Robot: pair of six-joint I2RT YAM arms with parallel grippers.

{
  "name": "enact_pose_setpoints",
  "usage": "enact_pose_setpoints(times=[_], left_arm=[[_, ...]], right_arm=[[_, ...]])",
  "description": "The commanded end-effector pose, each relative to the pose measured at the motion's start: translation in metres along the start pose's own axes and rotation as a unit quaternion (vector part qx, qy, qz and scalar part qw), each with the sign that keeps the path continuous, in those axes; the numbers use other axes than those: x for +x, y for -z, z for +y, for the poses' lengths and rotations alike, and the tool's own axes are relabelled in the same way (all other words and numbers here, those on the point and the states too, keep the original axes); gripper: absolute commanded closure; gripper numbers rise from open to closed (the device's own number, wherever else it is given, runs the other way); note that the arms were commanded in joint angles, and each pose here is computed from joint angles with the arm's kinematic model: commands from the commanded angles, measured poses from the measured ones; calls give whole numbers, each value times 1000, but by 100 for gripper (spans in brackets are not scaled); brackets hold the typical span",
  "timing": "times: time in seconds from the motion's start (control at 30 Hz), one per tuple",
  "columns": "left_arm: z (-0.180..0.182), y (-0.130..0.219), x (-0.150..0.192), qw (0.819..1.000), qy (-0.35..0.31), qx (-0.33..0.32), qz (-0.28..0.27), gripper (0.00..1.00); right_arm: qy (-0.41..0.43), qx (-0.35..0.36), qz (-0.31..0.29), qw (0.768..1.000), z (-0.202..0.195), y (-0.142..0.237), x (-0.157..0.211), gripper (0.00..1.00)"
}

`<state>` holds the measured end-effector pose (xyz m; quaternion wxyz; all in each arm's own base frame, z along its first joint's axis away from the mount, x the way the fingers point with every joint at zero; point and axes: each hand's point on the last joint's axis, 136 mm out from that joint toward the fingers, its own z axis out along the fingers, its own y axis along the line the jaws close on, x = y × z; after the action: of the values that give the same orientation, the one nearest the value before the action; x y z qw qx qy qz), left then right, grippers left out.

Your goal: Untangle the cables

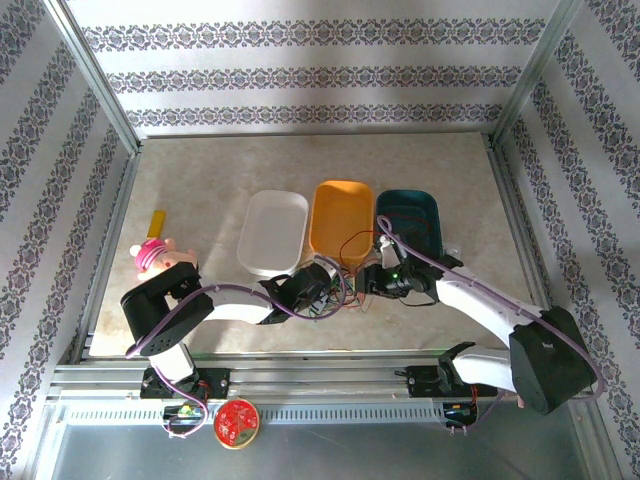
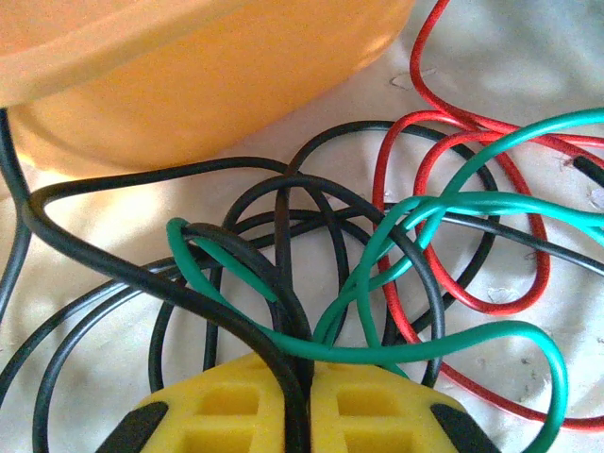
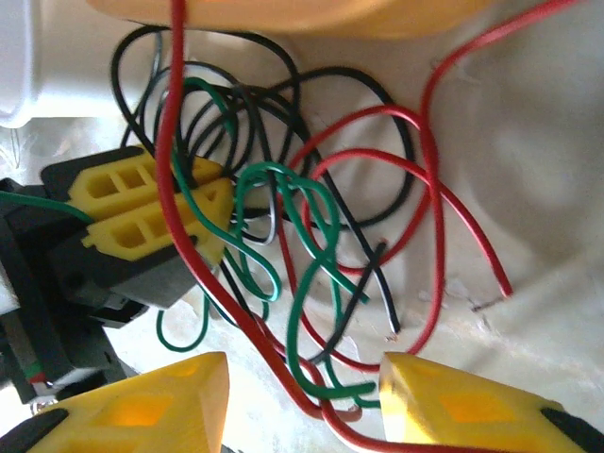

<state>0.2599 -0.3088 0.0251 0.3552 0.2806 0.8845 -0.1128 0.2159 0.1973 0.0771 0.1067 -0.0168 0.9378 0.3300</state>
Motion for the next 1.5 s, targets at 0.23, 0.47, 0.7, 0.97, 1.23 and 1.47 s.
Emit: enact_pose_setpoints(times=[0.23,0.47,0.7,0.97,1.23,1.47], left_arm=[[-20,-4,45,995,-40,41,81,90],[-20,-3,49,994,-40,41,88,90],[-20,-7,56,994,-39,41,95,91],[-19,-13,63,993,-39,36,105,88],[-13,-16,70,993,-33,21,114,82],[-11,-14,71,993,-29,19,109,82]], right_arm=[[53,47,-15,997,2,-7,-27,56],[54,67,-35,996,1,-4,-40,93],[54,87,-134,986,6,38,-54,100],[70,135,-325,933,29,146,-95,100],[84,150,-490,854,69,267,-124,100],[64,155,-523,836,70,296,-151,100]])
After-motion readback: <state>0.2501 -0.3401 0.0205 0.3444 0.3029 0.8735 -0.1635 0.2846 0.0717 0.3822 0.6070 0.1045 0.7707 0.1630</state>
